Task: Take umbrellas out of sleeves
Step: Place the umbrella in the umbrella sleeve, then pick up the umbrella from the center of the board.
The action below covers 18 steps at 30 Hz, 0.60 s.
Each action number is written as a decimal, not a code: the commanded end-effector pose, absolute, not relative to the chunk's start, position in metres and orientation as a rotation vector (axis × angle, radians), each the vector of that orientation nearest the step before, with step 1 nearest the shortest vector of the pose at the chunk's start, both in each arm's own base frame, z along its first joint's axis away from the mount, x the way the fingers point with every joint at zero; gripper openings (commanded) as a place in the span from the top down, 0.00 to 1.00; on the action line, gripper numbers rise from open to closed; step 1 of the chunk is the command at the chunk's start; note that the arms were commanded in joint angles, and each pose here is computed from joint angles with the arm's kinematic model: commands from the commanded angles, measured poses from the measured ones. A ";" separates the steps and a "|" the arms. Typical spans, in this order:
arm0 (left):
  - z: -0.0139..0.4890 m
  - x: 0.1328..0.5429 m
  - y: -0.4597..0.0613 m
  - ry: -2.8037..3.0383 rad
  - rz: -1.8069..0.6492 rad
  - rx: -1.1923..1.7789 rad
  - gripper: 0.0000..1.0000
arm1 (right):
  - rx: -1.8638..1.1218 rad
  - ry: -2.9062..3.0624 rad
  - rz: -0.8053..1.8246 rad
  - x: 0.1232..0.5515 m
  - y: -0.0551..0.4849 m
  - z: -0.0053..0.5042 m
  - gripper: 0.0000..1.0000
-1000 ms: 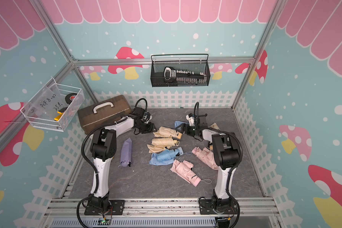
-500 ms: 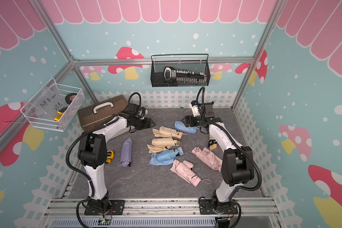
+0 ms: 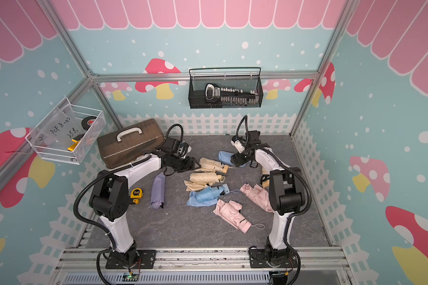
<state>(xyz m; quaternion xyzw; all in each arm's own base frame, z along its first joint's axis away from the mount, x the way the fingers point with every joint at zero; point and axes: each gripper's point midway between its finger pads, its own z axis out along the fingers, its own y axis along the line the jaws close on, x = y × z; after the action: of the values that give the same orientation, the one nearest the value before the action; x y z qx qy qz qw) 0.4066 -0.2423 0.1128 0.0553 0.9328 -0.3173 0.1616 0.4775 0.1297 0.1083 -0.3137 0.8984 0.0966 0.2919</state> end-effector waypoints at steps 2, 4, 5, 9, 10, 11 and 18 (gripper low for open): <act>0.123 0.401 -0.240 2.639 -0.930 0.136 0.25 | -0.960 2.377 0.191 0.486 0.129 0.099 0.13; 0.123 0.400 -0.240 2.638 -0.932 0.136 0.25 | -0.981 2.391 0.188 0.488 0.129 0.091 0.13; 0.123 0.400 -0.240 2.637 -0.931 0.137 0.25 | -0.990 2.400 0.184 0.490 0.129 0.087 0.13; 0.124 0.402 -0.240 2.638 -0.926 0.139 0.25 | -1.017 2.423 0.168 0.496 0.128 0.075 0.13; 0.124 0.402 -0.240 2.641 -0.928 0.139 0.25 | -1.017 2.426 0.163 0.498 0.127 0.072 0.13; 0.124 0.402 -0.241 2.641 -0.930 0.140 0.25 | -1.016 2.430 0.159 0.500 0.127 0.070 0.13; 0.119 0.403 -0.241 2.654 -0.942 0.137 0.25 | -1.043 2.465 0.171 0.505 0.128 0.052 0.13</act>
<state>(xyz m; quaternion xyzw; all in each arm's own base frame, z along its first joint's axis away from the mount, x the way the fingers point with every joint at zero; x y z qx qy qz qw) 0.3992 -0.2397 0.1107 0.0453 0.9337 -0.3202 0.1534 0.5073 0.1252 0.0599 -0.3593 0.8984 0.0611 0.2451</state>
